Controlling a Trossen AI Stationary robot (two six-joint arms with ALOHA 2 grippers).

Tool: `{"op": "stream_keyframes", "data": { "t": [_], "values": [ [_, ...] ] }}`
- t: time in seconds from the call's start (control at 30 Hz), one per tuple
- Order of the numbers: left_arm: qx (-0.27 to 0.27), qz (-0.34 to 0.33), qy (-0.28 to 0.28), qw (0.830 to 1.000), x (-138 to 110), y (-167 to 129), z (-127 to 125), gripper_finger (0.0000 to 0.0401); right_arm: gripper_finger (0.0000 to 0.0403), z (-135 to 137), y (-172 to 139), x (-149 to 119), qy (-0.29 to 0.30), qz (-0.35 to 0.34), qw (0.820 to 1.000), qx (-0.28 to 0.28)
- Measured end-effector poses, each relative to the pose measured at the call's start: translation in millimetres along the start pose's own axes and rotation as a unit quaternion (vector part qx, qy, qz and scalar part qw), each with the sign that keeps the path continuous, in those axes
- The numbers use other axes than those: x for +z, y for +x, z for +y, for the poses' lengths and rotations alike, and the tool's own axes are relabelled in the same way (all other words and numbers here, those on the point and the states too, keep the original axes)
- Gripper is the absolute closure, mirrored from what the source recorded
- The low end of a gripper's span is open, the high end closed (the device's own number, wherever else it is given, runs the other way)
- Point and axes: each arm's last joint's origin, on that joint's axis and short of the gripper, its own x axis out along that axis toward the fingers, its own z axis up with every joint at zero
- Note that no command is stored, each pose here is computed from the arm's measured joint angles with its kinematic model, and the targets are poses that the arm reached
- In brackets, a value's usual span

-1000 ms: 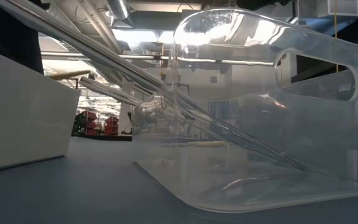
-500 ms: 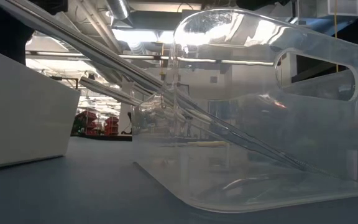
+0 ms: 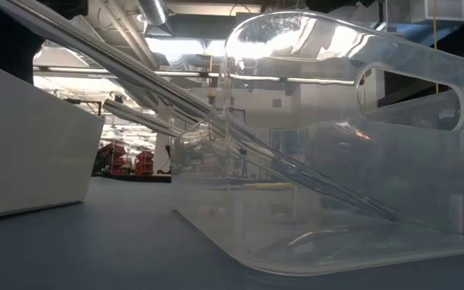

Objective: Sort silverware by color (type)
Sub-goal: Put the gold table knife into the white bin, then put the yellow table knife into the black transparent bin

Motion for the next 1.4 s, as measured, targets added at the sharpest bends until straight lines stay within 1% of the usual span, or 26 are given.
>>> {"op": "stream_keyframes", "data": {
  "t": [0.17,0.47,0.67,0.83,1.4],
  "values": [
    [0.0,0.0,-0.001,1.0,0.1,0.1,0.0,0.0368,0.0271,0.0,0.0,0.0,0.0,0.0,1.0,0.0],
    [0.002,0.006,-0.001,1.0,-0.5,0.5,0.1,0.0307,0.0271,0.0,0.0,-0.1,0.0,0.0,1.0,0.0],
    [0.004,0.015,-0.001,1.0,-0.8,0.5,0.3,0.0283,0.0271,0.0,0.0,0.0,0.0,0.0,1.0,0.0],
    [0.005,0.016,-0.001,1.0,-0.9,0.5,0.3,0.0276,0.0271,0.0,0.0,0.0,0.0,0.0,1.0,0.0],
    [0.005,0.016,-0.001,1.0,-0.8,0.4,0.4,0.0275,0.0271,0.0,0.0,0.0,0.0,0.0,1.0,0.0]
  ]
}}
